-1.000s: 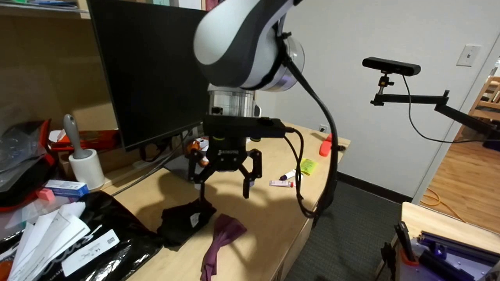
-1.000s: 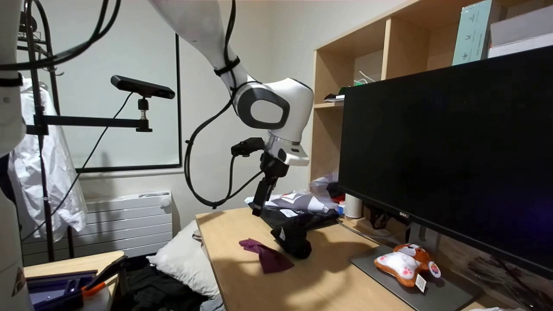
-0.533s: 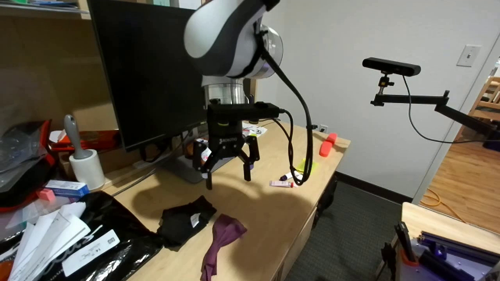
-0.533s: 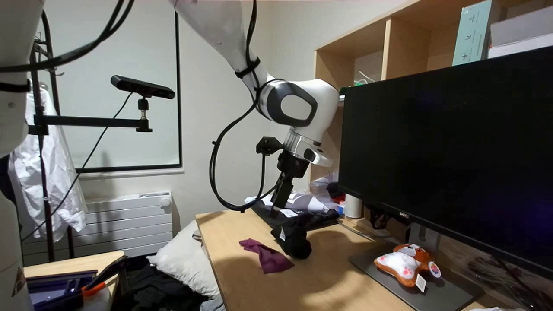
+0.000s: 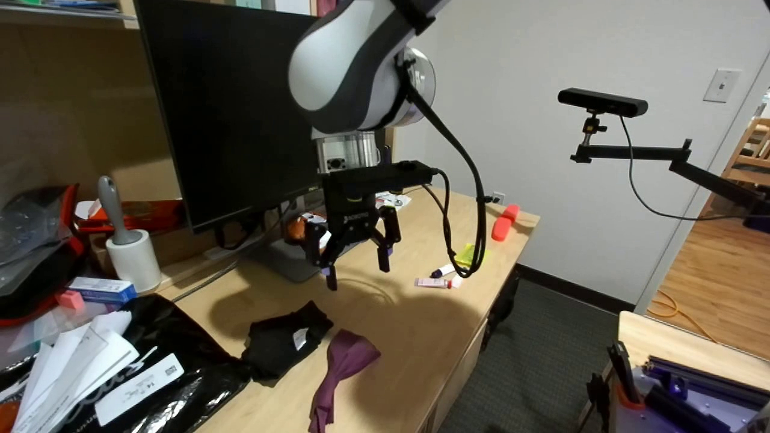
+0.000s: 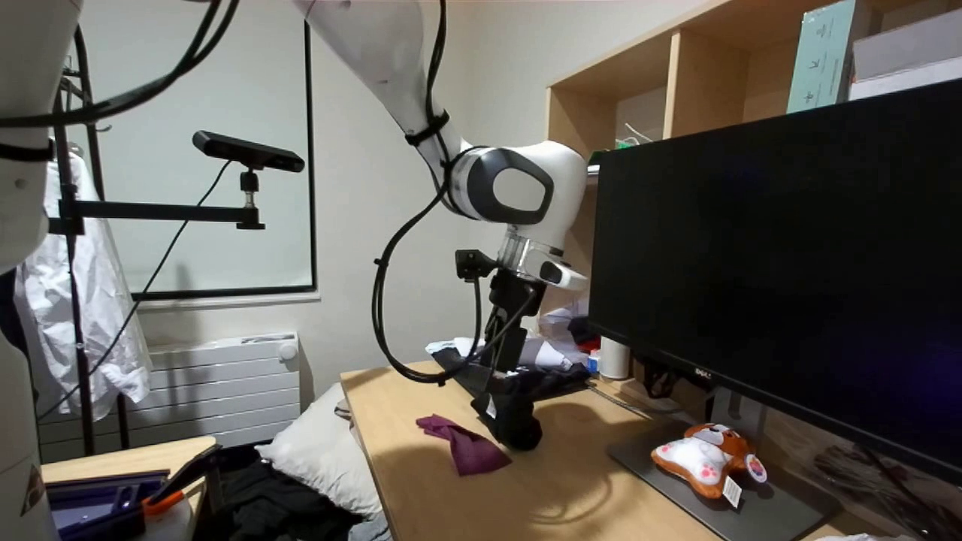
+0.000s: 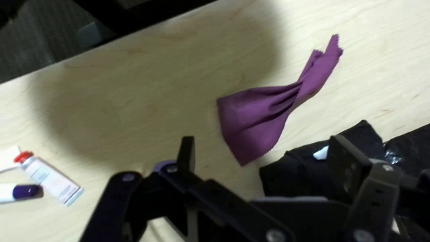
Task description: Move the maroon cloth to the left then move the yellow object to the left
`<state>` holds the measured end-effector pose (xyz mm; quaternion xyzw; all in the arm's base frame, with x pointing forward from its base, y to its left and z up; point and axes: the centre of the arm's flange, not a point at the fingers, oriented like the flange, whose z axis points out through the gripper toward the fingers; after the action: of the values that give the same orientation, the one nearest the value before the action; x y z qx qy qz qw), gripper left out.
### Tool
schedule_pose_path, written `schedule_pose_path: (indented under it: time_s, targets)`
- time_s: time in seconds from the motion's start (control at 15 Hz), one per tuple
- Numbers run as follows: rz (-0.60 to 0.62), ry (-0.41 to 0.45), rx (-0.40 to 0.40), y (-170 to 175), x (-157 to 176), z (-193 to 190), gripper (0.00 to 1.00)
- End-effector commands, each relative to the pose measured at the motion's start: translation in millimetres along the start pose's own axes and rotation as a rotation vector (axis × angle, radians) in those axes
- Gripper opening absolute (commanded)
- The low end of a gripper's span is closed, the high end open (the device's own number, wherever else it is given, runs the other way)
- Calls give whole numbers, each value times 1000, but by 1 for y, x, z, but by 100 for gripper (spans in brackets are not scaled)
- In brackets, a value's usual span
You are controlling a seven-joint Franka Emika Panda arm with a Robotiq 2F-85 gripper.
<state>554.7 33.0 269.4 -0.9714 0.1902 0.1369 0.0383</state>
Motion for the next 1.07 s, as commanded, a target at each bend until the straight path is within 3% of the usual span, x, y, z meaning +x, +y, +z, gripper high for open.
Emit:
schedule_pose_path:
  time_s: [0.0, 0.47, 0.8, 1.0]
  targets:
    - [-148, 107, -22, 28, 14, 3, 100]
    - [-245, 192, 180, 80, 39, -6, 100]
    - [-181, 263, 199, 136, 64, -24, 100]
    - [-180, 299, 148, 165, 70, -33, 100]
